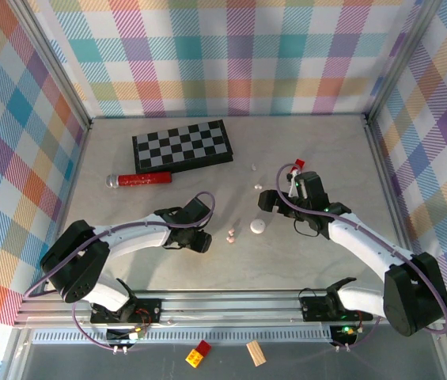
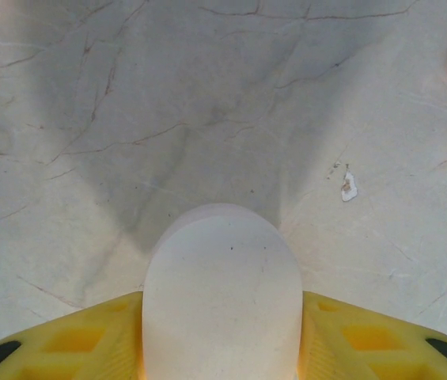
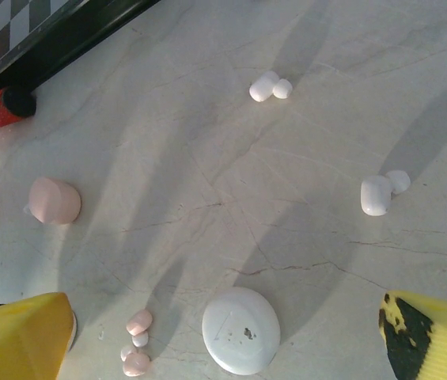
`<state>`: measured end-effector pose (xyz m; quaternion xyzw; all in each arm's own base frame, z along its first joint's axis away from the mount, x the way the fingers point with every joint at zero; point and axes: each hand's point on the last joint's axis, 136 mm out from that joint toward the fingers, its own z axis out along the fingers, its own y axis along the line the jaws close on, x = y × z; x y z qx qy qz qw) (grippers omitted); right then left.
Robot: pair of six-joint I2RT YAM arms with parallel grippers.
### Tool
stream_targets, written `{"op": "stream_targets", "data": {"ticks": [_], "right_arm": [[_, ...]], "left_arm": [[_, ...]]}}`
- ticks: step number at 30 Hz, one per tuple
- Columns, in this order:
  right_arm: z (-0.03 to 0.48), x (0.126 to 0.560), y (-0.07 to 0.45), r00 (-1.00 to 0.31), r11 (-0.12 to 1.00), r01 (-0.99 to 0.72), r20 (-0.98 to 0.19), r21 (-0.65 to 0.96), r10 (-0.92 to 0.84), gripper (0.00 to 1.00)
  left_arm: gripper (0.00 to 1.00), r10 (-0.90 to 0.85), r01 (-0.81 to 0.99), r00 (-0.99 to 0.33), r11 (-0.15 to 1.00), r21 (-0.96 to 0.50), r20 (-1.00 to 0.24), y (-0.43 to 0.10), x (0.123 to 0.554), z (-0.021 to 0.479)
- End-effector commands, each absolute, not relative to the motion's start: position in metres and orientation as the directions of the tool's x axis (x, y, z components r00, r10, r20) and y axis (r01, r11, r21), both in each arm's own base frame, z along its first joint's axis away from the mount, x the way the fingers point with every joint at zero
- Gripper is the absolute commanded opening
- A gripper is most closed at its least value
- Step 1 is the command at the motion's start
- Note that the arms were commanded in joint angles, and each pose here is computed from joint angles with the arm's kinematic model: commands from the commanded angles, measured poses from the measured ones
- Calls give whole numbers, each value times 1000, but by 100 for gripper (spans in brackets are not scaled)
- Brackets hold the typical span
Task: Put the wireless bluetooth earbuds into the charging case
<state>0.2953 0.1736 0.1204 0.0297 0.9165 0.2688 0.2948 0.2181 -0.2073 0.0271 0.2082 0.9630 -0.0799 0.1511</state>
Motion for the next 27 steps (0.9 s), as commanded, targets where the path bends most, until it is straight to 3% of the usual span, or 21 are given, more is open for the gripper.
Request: {"op": "stream_targets", "data": {"ticks": [1, 8, 16, 21, 27], "right_arm": [[131, 298, 176, -818, 839, -83, -518, 538, 252, 99], [150, 291, 183, -817, 779, -94, -495, 620, 296, 99], [178, 263, 220, -873, 584, -257, -444, 770, 200, 99], [189, 251, 238, -905, 474, -299, -404, 828, 135, 100], [186, 244, 252, -949, 398, -252, -306, 882, 77, 86]], "left_arm": [[47, 411, 478, -835, 872, -110, -367, -221, 222, 43], [45, 471, 598, -724, 793, -116, -504, -250, 244, 71], [45, 532, 819, -411, 572, -44, -740, -295, 257, 125], [45, 469, 872, -277, 489, -14, -839, -316, 260, 152], [45, 434, 926, -164, 377, 13, -886, -331, 249, 170]]}}
